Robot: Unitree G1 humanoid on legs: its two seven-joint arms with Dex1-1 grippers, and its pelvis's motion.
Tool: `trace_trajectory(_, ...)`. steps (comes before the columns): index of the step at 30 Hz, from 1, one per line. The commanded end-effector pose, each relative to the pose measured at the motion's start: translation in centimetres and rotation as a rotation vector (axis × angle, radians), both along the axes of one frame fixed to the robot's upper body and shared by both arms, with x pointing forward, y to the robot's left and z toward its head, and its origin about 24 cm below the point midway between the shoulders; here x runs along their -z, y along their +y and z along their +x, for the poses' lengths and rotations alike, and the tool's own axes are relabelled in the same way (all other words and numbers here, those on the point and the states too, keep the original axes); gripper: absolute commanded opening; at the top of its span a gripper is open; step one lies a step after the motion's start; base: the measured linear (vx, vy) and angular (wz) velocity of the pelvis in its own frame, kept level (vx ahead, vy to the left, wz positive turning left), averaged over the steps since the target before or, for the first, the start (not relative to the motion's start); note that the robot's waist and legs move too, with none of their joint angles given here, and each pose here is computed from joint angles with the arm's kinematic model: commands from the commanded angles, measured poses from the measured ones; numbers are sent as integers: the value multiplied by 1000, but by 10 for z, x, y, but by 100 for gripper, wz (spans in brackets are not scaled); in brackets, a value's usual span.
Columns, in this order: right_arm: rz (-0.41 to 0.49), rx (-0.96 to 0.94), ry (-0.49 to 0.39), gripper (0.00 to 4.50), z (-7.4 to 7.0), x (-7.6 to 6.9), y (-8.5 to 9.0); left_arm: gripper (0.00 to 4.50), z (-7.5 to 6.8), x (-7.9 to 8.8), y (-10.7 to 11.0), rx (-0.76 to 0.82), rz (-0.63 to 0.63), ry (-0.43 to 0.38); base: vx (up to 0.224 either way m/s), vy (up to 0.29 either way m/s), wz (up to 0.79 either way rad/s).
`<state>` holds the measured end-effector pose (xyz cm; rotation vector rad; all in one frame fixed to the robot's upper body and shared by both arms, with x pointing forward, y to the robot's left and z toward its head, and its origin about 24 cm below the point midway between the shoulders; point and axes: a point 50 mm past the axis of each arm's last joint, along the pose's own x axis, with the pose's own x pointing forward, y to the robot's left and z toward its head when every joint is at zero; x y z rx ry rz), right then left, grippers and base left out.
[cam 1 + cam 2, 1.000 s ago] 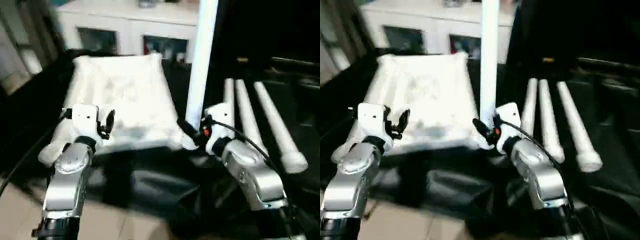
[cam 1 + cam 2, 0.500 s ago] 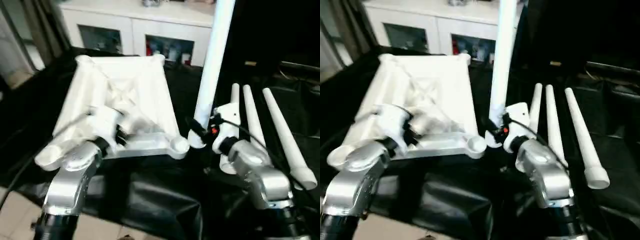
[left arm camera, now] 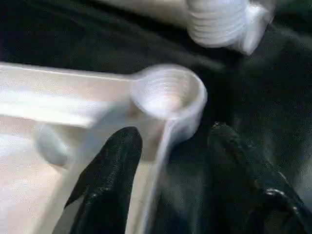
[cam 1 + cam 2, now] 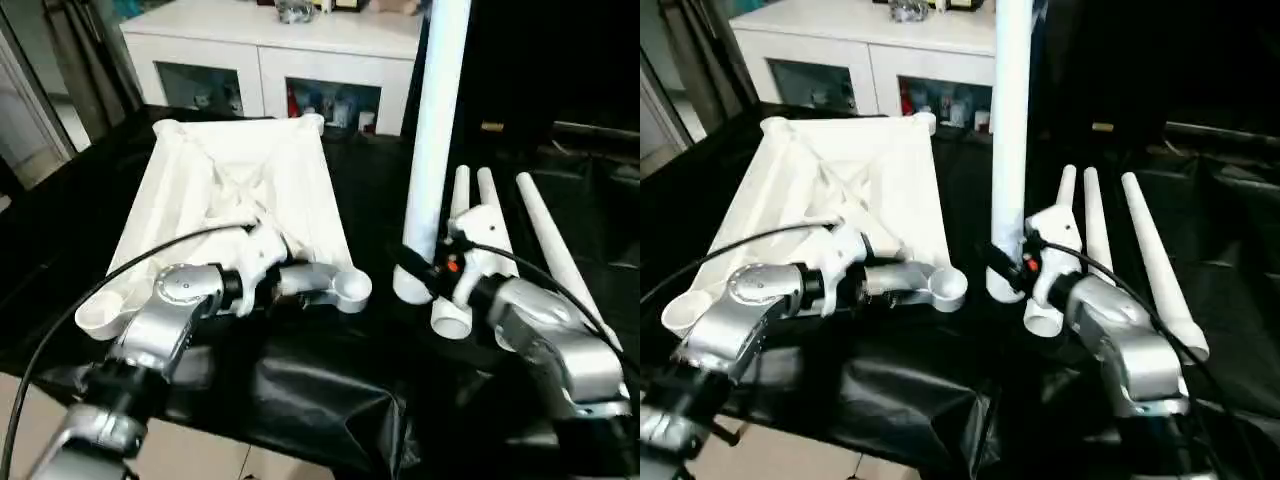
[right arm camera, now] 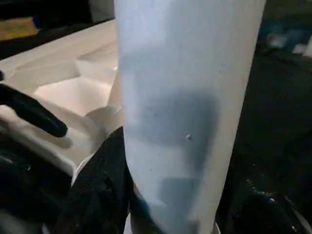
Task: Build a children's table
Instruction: Pick table leg
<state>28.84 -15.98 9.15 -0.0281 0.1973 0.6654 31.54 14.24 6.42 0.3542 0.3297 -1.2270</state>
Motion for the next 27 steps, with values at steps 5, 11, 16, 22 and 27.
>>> trace_trajectory(5,2,-40,-14,190,-5,-6,2,207,9,0,14,36,107,-29,0,0,0)
trace_trajectory(11,-1,-45,-11,190,-6,-6,2,154,11,4,16,44,109,-12,0,0,0)
trace_trajectory(16,-3,-51,-10,190,-6,-6,3,117,15,8,19,44,130,-14,0,0,0)
trace_trajectory(22,-4,-56,-11,190,-6,-7,3,61,18,9,21,34,144,-4,0,0,0)
trace_trajectory(27,0,-60,-10,190,-7,-7,4,20,18,12,22,45,142,18,0,0,0)
